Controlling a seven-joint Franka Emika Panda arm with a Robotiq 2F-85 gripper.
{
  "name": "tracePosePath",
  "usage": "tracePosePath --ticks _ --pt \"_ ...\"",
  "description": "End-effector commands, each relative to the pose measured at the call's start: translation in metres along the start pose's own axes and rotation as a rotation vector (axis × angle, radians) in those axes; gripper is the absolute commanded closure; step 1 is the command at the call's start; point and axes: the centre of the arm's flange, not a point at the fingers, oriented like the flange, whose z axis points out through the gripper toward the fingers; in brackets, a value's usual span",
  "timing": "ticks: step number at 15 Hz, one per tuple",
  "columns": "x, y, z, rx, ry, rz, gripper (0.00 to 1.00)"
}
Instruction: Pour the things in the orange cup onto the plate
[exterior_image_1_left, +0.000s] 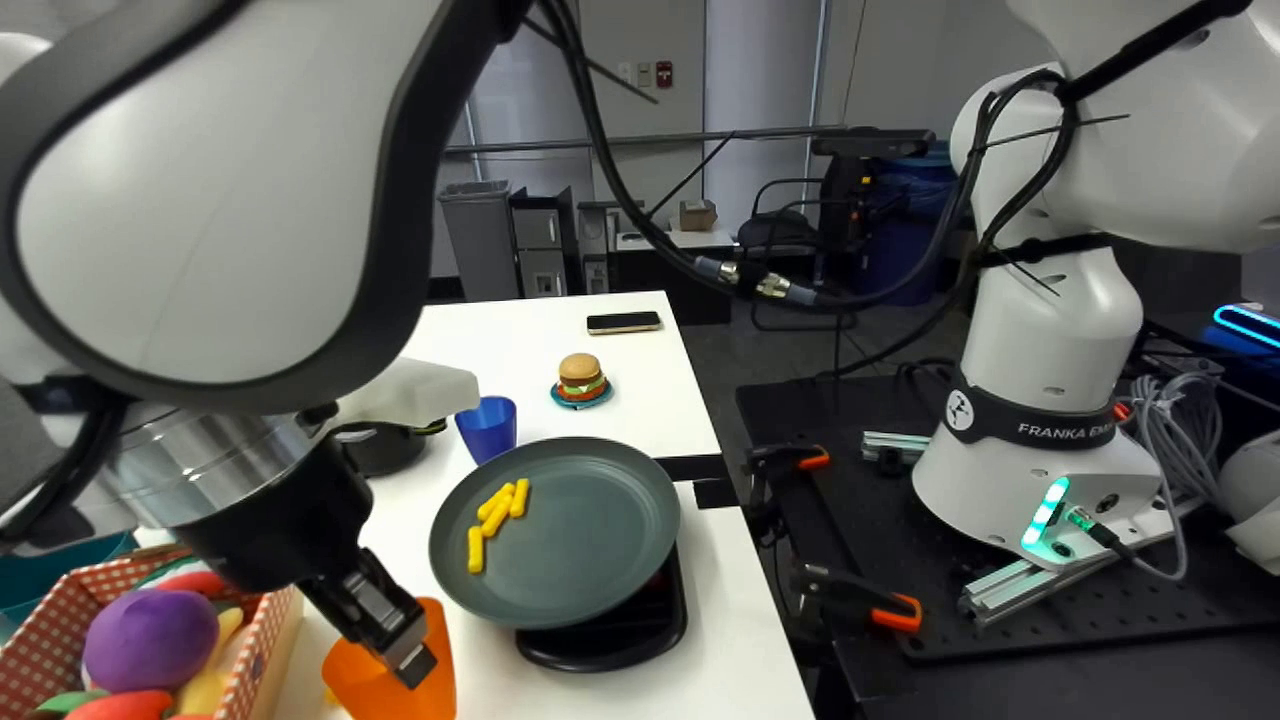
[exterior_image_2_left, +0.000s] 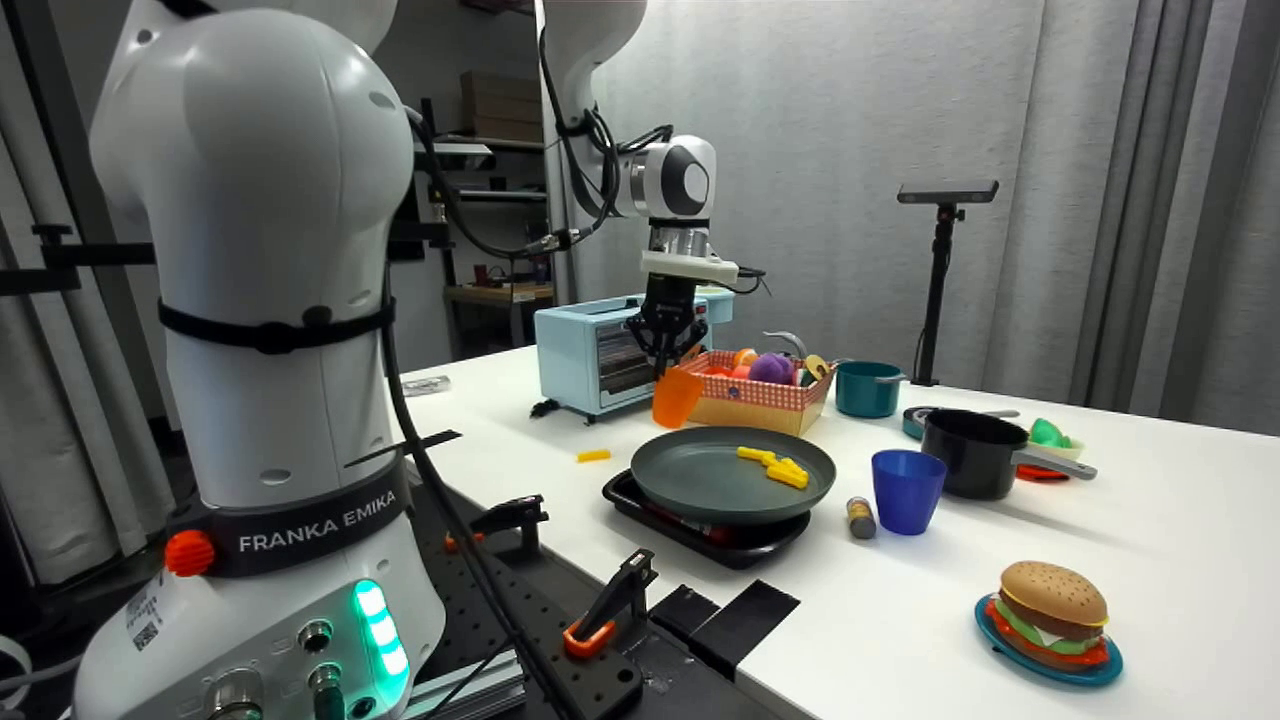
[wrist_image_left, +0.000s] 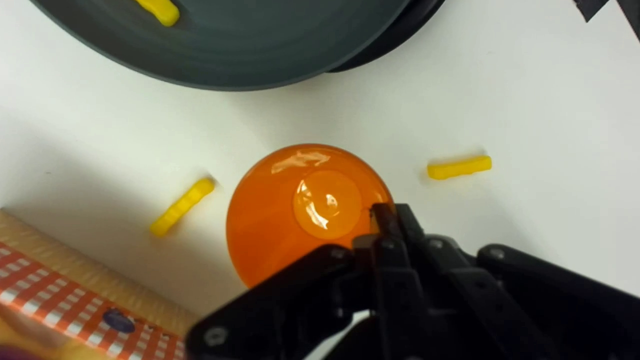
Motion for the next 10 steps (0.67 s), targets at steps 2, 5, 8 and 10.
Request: tracePosePath --ticks 2,5,8,10 --pt "0.016 0.011 0.006 0.054 -0.017 0.001 0.99" --pt "0.021 0.012 0.018 0.082 -0.03 -0.007 0.99" --pt "0.026 0.009 0.029 0.1 -0.05 -0.016 0.99" --pt "0.029 0.007 0.033 0.104 -0.06 -0.02 0.99"
